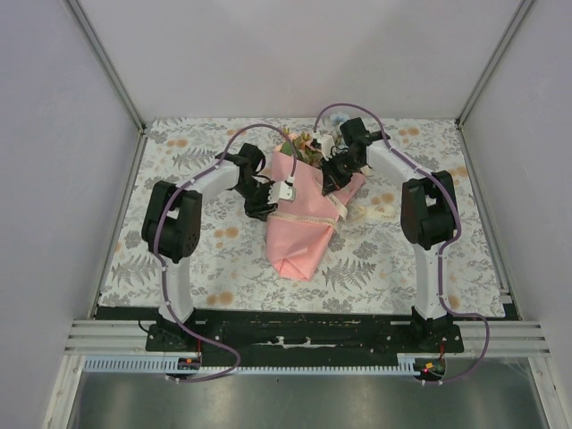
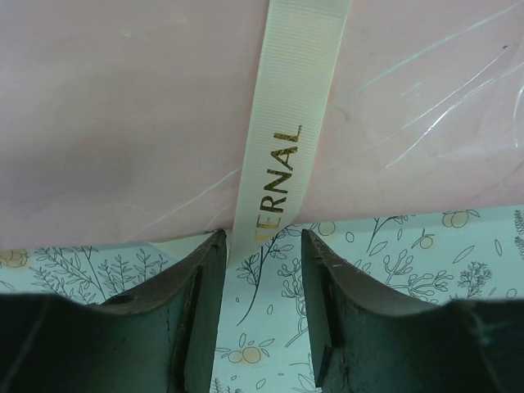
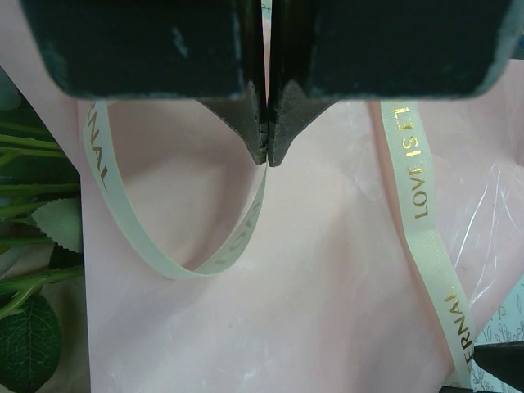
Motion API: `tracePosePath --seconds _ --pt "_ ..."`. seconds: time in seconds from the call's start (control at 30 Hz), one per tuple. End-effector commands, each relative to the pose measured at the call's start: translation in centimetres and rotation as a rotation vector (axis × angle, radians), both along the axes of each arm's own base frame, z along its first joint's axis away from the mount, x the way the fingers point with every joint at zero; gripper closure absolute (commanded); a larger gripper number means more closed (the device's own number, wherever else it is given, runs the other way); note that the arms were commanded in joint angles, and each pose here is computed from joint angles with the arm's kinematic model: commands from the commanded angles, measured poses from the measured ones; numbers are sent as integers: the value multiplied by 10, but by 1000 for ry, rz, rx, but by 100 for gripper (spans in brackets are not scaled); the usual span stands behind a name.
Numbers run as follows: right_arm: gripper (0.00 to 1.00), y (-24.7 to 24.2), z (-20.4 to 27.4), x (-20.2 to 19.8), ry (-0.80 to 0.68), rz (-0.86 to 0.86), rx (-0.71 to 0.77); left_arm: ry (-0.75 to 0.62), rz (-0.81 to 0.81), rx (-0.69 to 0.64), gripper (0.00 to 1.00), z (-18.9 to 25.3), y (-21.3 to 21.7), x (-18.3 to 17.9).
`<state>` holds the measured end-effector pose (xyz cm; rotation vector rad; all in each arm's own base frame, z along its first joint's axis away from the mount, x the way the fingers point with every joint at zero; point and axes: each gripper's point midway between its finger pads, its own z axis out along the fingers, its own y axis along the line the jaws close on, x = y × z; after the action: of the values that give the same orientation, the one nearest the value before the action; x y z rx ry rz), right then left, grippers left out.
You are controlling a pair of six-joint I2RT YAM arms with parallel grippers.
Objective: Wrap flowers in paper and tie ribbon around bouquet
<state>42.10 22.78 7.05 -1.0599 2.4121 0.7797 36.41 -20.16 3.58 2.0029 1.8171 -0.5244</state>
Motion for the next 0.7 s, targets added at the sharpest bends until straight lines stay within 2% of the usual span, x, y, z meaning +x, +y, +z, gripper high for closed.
tracePosePath --seconds 0.0,0.07,0.1,0.17,0.27,0.4,0.67 --pt "100 1 -2 -2 -4 13 -14 -25 -116 -20 53 -7 -7 2" --pt "100 0 -3 -2 -2 11 -14 -30 -110 -23 59 -12 -8 5" --pt "100 1 -4 -2 0 11 -16 -38 -103 -22 65 -12 -9 7" --pt "100 1 -4 -3 1 12 -18 -44 -77 -19 82 -11 -7 9" --pt "100 2 -6 -4 6 16 -20 -69 -43 -40 96 8 -5 11" --pt "100 4 -8 -5 5 22 -22 -130 -66 -70 98 45 -2 5" --pt "100 12 -9 -8 9 42 -16 -161 -98 -132 98 103 -13 0"
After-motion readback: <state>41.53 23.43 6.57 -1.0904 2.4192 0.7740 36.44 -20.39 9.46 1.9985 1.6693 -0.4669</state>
